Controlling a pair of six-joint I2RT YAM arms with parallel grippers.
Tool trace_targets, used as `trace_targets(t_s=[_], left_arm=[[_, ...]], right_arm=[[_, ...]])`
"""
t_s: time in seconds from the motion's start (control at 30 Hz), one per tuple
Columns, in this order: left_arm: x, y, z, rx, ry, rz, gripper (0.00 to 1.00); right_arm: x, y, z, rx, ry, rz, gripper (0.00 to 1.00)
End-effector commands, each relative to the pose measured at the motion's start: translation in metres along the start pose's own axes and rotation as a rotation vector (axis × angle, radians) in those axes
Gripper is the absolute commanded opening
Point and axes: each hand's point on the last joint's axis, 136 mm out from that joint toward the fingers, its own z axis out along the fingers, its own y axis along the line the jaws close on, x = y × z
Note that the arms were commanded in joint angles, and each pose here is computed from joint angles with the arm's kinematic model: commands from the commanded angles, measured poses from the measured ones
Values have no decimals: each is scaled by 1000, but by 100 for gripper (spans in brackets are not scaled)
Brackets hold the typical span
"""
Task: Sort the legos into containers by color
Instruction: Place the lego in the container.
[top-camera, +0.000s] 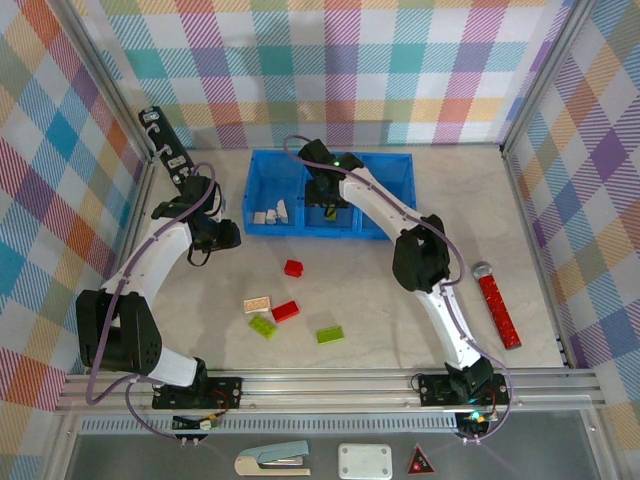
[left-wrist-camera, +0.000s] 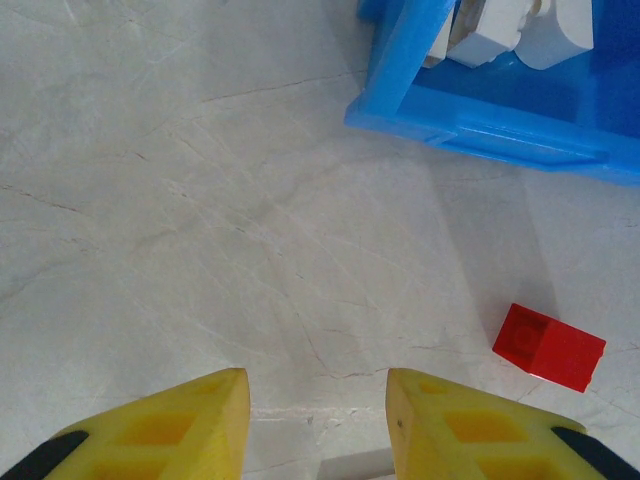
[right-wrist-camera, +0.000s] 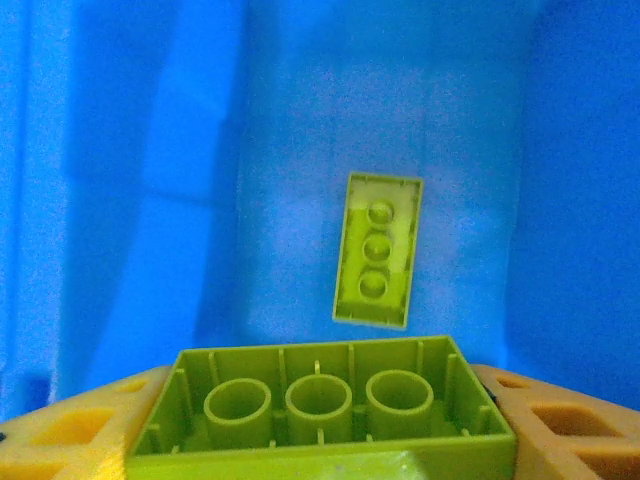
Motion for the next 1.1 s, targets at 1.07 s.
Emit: trace_targets(t_s=[1.07], left_arm=[[8, 6, 8, -9, 26, -3, 41]], right_arm=[[-74, -7, 65, 88, -344, 16, 77]])
